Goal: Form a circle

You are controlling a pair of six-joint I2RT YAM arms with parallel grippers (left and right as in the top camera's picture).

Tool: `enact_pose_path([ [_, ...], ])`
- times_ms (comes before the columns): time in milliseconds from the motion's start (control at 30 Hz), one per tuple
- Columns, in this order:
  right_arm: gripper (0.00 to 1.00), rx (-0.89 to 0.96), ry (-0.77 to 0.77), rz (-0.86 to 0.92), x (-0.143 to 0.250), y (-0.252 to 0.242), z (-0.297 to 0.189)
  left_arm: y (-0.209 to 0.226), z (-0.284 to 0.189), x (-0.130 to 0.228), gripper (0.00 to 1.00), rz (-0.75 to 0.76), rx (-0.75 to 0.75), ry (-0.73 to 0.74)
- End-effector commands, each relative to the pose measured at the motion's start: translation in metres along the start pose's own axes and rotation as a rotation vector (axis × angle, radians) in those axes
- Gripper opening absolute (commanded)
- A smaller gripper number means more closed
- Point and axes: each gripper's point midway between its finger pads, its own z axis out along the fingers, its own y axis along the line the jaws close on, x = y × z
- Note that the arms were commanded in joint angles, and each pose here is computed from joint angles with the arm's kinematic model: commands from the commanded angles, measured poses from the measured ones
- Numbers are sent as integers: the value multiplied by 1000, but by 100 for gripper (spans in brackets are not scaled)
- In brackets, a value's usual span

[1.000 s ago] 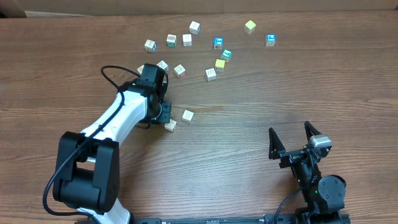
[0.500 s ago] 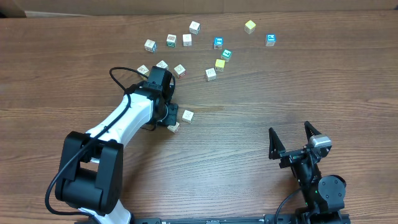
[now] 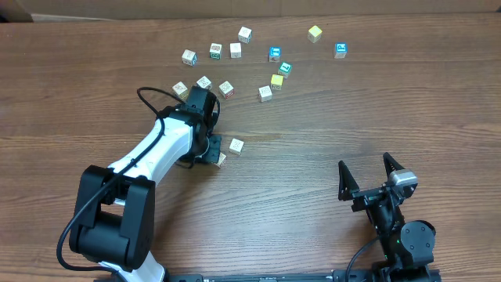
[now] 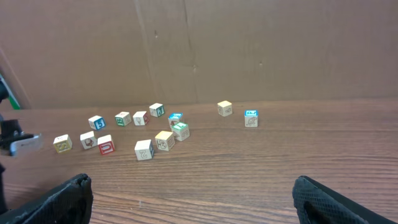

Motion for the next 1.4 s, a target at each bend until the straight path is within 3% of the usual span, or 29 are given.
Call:
enact_pose_path([
  [0,100,0,-1,-4,2,-1,0,2,4,16,4,-30,-14,64],
  [567,100,0,-1,-4,2,-1,0,-15,3,27,4,-36,91,119],
  [1367,100,0,-1,-4,2,-1,0,-32,2,36,4,19,92,140],
])
